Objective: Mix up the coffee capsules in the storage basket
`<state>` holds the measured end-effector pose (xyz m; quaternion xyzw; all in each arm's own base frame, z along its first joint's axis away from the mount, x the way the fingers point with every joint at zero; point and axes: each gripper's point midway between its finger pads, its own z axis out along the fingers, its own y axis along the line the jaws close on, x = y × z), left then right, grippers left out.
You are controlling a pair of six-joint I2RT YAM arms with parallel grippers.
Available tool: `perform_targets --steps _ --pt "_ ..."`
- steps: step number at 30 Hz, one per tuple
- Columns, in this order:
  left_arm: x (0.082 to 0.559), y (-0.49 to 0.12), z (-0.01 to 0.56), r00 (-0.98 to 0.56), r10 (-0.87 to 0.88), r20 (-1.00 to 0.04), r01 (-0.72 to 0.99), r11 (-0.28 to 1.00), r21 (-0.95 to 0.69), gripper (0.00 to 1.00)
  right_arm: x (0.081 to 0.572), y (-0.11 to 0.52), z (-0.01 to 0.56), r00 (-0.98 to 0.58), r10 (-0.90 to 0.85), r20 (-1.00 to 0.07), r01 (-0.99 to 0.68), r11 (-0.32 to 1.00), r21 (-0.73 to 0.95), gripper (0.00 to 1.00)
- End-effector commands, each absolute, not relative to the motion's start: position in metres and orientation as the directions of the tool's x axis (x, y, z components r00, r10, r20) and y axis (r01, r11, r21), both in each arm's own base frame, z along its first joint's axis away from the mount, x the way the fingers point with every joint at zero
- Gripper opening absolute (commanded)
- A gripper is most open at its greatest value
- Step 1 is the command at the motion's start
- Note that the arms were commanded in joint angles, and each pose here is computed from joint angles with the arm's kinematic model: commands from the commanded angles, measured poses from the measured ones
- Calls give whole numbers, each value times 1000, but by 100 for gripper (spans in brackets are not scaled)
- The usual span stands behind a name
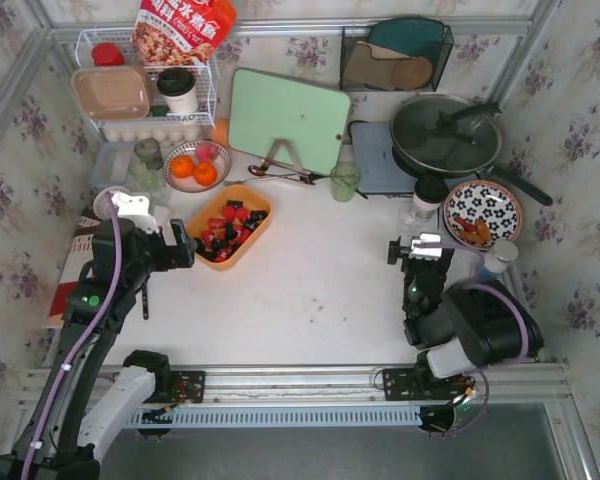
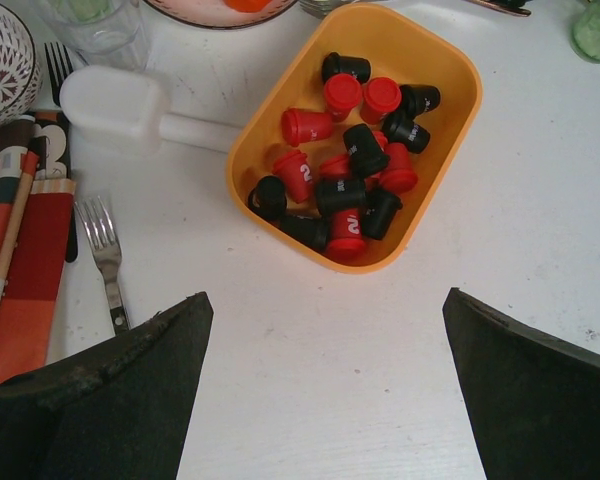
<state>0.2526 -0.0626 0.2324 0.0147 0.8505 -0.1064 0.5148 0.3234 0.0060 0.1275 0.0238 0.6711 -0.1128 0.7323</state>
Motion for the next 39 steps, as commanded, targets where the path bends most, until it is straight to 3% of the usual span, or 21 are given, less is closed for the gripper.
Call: perform_targets --steps 1,8,16,21,34,39 --pt "256 -64 239 -450 -98 -887 141 974 -179 100 330 4 137 189 -14 -982 151 988 15 100" --pt "257 -63 239 -448 -102 -888 135 974 -180 100 334 6 136 179 -23 -984 141 990 2 100" --pt "263 -67 227 -504 -98 -858 139 971 -192 100 372 -3 110 10 42 -999 153 987 43 100" --pt "268 -67 215 -514 -49 -856 167 974 -156 100 375 -5 110 7 63 -998 141 988 63 100" --pt "287 -40 147 -533 223 -816 220 968 121 100 374 -5 111 9 61 -998 139 988 62 100" --pt "307 -10 135 -477 185 -859 63 982 177 100 374 -5 110 7 61 -998 140 988 61 100"
